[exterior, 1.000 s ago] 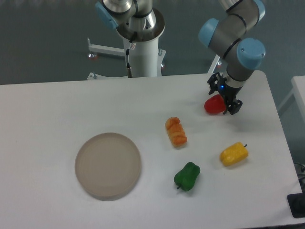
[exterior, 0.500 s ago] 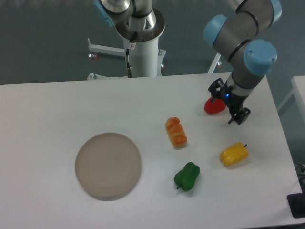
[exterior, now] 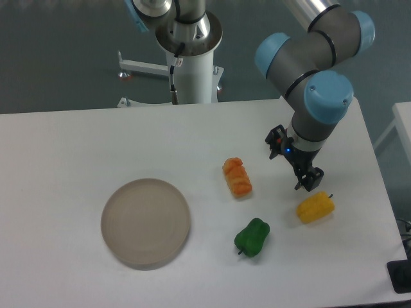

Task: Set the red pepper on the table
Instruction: 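Lift the open gripper away from the red pepper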

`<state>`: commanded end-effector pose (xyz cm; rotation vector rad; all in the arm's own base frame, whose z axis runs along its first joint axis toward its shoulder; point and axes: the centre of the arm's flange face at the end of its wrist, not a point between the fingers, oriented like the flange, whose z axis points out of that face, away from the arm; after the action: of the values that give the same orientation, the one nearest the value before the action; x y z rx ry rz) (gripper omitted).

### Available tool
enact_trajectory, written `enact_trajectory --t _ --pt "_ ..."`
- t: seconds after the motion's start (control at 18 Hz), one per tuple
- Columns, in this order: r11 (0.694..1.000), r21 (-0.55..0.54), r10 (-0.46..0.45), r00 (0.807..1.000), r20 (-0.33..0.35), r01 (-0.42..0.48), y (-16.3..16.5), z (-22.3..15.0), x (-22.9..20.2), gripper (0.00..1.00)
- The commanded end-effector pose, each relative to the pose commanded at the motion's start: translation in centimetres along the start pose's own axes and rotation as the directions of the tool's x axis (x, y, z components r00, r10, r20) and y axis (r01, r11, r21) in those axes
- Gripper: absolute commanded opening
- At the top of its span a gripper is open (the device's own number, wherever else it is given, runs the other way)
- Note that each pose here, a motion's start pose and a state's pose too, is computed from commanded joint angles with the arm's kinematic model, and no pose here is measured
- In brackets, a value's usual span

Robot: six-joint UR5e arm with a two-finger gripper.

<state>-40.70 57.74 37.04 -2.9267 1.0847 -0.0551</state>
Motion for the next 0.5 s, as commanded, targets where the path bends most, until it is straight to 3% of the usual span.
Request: enact_trajectory --t 0.5 --pt "1.0 0.005 0.001 1.0 -0.002 -0.001 -0.04 -0.02 0.2 1.0"
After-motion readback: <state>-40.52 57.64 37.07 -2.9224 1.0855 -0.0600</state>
